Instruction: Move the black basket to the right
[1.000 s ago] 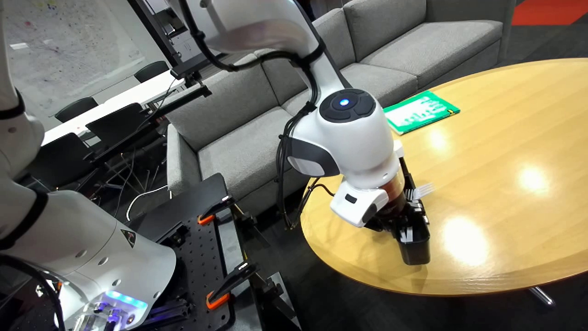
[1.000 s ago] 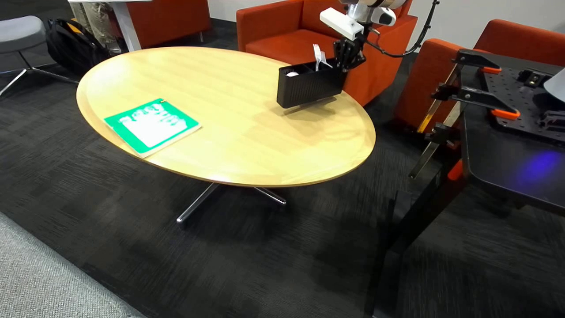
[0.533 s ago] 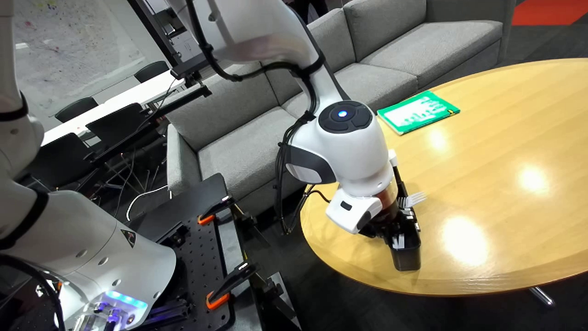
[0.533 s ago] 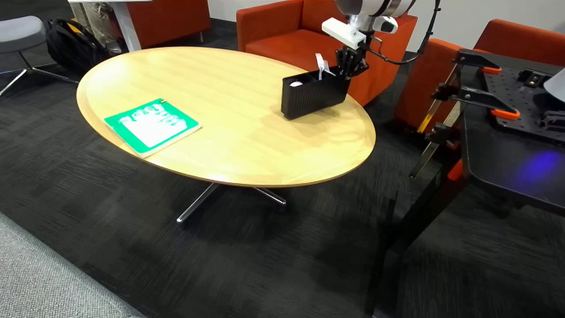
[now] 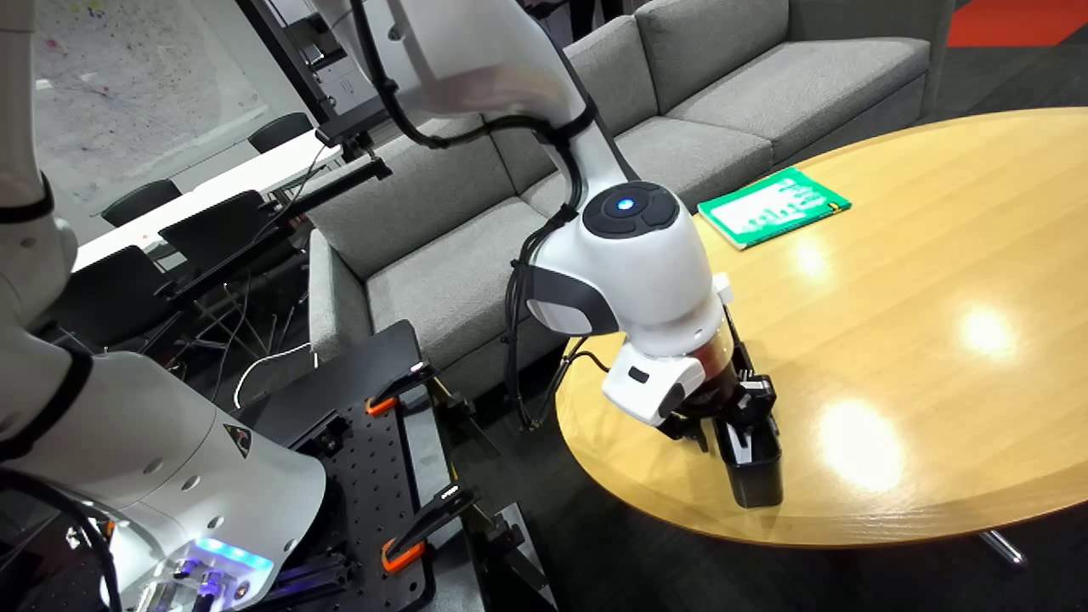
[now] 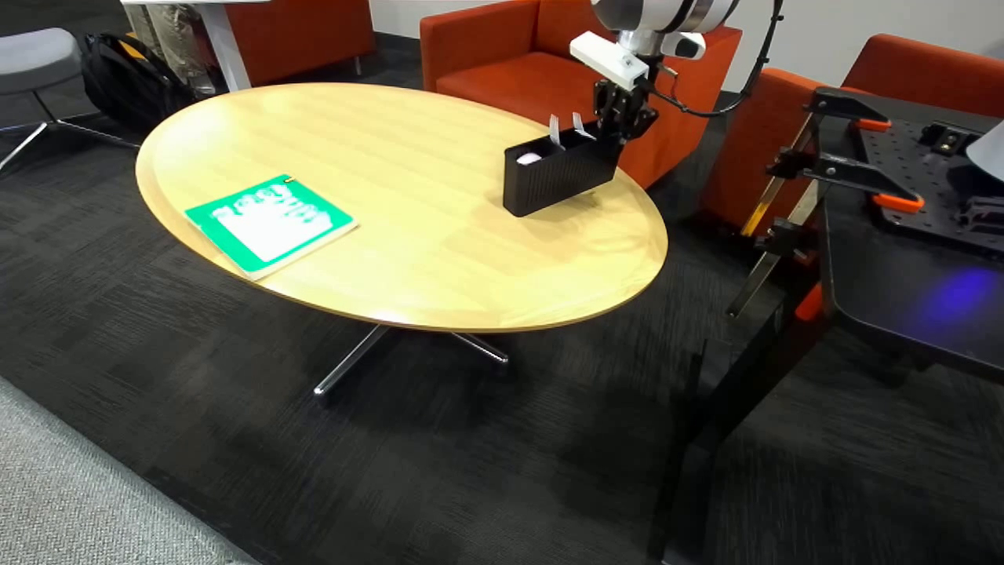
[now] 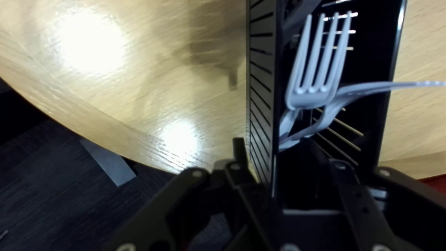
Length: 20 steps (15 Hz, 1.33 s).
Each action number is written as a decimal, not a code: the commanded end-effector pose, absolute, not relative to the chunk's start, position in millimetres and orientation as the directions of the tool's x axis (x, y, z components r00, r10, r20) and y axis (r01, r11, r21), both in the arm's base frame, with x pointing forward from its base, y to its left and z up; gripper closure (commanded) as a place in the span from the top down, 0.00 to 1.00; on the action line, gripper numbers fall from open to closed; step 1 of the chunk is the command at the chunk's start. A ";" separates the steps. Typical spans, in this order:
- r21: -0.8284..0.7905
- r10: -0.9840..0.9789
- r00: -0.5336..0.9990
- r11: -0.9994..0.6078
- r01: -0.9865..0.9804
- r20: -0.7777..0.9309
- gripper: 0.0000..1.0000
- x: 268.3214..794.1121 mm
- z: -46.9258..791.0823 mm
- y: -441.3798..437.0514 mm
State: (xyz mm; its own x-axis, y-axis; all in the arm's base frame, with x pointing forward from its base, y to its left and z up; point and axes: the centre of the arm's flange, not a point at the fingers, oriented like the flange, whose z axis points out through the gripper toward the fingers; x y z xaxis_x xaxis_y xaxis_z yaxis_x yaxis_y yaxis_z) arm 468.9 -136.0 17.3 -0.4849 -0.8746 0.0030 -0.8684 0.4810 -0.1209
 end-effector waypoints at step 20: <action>-0.450 -0.988 -0.069 0.000 -0.893 0.136 1.00 391.2 266.0 -74.4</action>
